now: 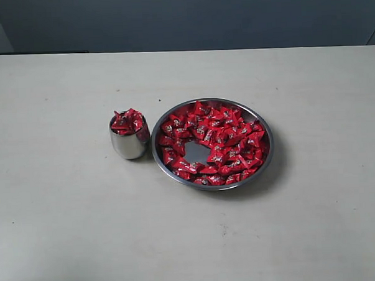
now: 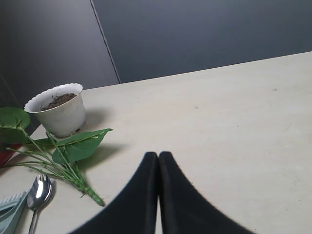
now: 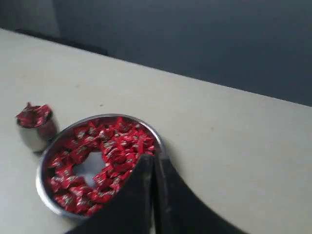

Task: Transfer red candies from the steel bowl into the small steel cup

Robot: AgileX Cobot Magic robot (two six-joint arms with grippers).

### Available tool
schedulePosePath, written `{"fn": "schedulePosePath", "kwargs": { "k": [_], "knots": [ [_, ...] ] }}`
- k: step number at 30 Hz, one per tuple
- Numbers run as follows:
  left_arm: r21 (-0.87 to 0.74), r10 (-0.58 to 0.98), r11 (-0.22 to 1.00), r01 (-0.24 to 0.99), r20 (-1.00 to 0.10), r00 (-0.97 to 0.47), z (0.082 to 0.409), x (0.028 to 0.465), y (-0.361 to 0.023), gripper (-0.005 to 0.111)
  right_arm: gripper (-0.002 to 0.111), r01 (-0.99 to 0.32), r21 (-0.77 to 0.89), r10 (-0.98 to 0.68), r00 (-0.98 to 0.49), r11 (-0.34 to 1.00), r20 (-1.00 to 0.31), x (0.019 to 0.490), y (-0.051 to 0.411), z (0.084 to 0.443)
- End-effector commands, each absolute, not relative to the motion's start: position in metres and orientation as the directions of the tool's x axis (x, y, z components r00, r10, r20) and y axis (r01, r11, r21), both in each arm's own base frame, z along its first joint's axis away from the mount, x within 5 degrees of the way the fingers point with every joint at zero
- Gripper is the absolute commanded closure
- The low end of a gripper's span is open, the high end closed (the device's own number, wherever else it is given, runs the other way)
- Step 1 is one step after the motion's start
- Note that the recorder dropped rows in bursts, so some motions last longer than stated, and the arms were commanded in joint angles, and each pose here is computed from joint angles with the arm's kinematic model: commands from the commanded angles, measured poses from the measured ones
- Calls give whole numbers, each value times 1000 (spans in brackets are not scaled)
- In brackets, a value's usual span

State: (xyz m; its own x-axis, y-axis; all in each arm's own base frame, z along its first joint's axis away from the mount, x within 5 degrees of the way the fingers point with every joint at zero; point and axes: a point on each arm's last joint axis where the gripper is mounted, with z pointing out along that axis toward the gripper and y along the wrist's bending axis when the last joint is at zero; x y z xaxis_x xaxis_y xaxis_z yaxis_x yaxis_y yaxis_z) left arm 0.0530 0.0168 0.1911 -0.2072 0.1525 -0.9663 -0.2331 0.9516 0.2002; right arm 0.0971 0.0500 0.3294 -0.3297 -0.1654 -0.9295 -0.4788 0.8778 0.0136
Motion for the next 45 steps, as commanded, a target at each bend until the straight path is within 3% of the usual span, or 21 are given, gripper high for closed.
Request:
{"fn": "schedulePosePath", "kwargs": {
  "k": [1,8,16,21,45],
  "knots": [
    [201,158,952,-232,-969,-192,192,53,17,106,108,-267,75,7,-246,961,-969,91,26,288],
    [201,158,952,-232,-969,-192,192,53,17,106,108,-46,73,66,-137,996,-988,70,5,226],
    [201,158,952,-232,-969,-192,192,53,17,106,108,-29,59,53,-161,998,-985,57,5,192],
    [201,158,952,-232,-969,-192,192,53,17,106,108,-54,63,47,-247,997,-968,54,7,183],
    [201,158,952,-232,-969,-192,192,53,17,106,108,-52,77,63,-232,996,-971,54,7,185]
  ]
}}
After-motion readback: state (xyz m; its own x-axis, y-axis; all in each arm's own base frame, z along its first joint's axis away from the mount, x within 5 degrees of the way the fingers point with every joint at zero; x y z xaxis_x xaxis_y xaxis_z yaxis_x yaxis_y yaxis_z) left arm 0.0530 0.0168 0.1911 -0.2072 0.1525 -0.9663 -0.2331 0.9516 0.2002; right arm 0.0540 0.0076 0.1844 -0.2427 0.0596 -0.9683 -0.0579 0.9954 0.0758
